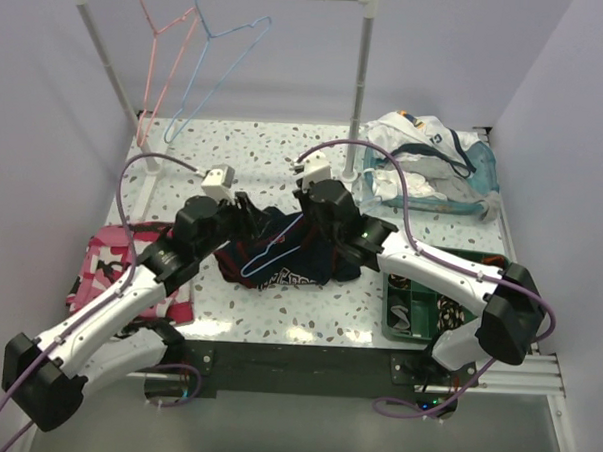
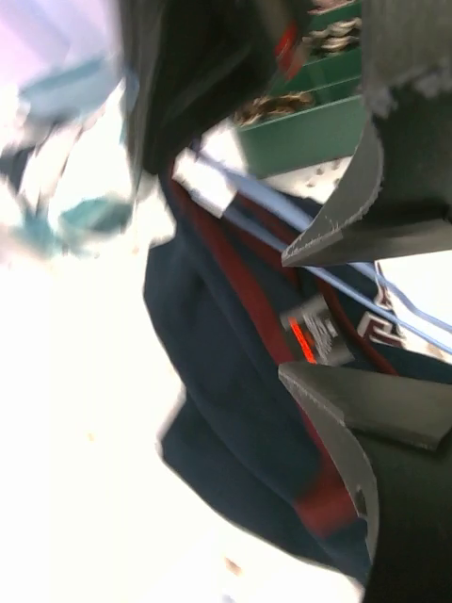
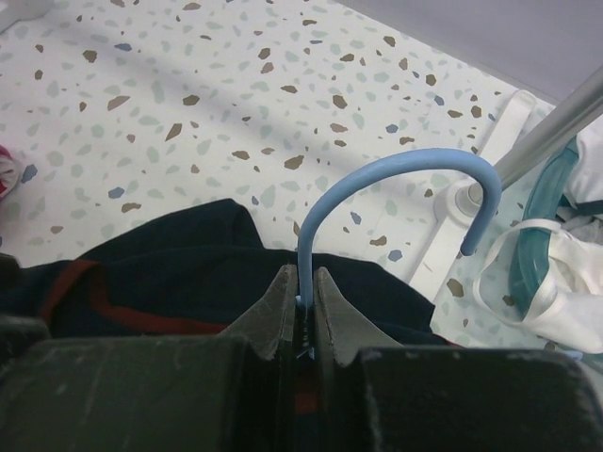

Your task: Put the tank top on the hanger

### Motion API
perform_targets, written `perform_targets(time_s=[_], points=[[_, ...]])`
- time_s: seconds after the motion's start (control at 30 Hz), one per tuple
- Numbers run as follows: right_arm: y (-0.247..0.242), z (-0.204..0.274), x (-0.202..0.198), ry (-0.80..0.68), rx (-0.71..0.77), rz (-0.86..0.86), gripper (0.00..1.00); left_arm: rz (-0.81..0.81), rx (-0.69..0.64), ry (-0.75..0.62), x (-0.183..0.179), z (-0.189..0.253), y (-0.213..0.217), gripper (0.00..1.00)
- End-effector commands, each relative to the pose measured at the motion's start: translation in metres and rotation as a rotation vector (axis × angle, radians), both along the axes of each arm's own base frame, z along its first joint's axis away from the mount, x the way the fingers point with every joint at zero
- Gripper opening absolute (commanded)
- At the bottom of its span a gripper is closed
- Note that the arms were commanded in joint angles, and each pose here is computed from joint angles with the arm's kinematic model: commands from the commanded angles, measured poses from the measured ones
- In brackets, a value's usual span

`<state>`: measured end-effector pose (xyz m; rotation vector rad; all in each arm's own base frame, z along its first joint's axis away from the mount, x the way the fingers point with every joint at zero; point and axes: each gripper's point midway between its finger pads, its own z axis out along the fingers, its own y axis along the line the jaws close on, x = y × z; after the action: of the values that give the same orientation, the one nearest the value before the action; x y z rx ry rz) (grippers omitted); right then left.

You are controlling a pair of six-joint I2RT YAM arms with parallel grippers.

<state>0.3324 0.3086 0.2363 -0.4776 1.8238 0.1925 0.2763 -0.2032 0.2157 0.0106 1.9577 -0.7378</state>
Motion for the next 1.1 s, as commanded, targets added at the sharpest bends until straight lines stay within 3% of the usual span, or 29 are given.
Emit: perform_targets(time_s=[0.0, 0.13, 0.3, 0.6, 1.07], points=[[0.0, 0.014, 0.006, -0.065, 0.017, -0.043, 0.0, 0.449, 0.027, 0.269, -0.002, -0.04, 0.081, 0.49], [-0.001, 0.014, 0.006, -0.071, 0.009, -0.051, 0.0, 0.473, 0.014, 0.374, 0.006, -0.06, 0.087, 0.47], [0.0, 0.014, 0.004, -0.073, 0.009, -0.051, 0.0, 0.539, 0.114, 0.512, 0.013, -0.1, 0.092, 0.43], [-0.003, 0.012, 0.002, -0.074, 0.012, -0.058, 0.0, 0.559, 0.168, 0.55, 0.035, -0.11, 0.082, 0.43], [-0.005, 0.008, 0.0, -0.074, 0.008, -0.06, 0.0, 0.646, 0.288, 0.57, 0.024, -0.127, 0.077, 0.36]])
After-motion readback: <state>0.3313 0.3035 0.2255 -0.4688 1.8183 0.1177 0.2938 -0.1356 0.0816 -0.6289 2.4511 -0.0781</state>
